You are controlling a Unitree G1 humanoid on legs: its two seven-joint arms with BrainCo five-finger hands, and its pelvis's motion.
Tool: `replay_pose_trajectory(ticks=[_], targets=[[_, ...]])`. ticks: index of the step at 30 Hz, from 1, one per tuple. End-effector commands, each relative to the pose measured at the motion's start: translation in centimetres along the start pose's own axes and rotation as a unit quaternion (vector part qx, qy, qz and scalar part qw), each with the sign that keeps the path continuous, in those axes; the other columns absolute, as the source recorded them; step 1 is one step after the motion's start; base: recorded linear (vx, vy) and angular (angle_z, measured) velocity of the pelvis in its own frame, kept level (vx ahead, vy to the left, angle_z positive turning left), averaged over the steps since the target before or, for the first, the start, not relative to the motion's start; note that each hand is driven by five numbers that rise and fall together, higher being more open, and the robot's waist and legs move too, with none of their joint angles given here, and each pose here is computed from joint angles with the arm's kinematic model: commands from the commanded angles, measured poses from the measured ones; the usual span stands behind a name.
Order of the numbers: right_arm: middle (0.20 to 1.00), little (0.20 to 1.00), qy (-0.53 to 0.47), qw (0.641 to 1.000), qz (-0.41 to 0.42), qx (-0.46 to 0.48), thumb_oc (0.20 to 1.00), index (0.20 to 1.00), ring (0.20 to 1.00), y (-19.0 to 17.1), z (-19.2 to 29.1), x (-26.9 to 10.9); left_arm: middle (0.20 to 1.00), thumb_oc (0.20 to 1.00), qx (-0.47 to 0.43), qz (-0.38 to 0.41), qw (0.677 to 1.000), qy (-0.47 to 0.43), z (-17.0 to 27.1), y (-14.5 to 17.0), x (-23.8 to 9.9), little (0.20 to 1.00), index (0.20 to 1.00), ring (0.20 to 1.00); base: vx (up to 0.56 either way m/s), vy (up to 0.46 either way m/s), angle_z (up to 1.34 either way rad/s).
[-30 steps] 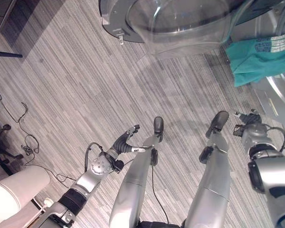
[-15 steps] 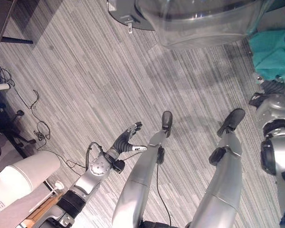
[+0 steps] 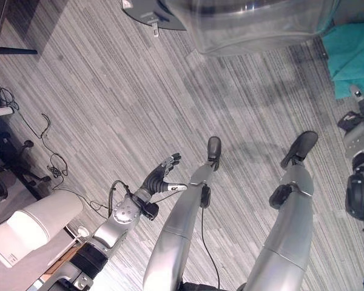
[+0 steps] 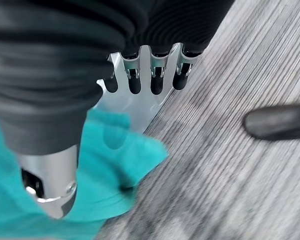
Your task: Grab the laundry basket,head to the washer,open it,put in the laundry and shut it.
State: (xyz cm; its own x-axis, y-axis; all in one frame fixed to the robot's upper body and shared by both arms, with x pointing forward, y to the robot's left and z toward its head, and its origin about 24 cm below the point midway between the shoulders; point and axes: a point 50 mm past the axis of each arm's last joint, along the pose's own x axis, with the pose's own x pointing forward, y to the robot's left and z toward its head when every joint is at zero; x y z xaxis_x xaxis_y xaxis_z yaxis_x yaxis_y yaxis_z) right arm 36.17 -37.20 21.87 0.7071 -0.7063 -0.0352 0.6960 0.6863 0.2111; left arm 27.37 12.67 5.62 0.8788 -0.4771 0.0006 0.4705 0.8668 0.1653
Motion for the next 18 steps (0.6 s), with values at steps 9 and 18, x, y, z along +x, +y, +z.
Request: replay_pose_trajectory(ticks=[9,18], targets=[[1.0,1.0,-0.084,0.994,0.0,0.065,1.0,1.0,1.0,0.2,5.6,-0.1,1.0,1.0,-0.04,0.011,0.998,-0.044,1.2,-0.5,-1.0,1.0,1.0,1.0,0.01,-0.029,0.01],[0.2,0.2,-0.128,0.988,-0.003,0.082,0.2,0.2,0.2,0.1,8.9,-0.5,1.0,1.0,-0.044,0.022,0.998,-0.038,0.9,0.0,-1.4,1.0,1.0,1.0,0.0,-0.006,0.01]])
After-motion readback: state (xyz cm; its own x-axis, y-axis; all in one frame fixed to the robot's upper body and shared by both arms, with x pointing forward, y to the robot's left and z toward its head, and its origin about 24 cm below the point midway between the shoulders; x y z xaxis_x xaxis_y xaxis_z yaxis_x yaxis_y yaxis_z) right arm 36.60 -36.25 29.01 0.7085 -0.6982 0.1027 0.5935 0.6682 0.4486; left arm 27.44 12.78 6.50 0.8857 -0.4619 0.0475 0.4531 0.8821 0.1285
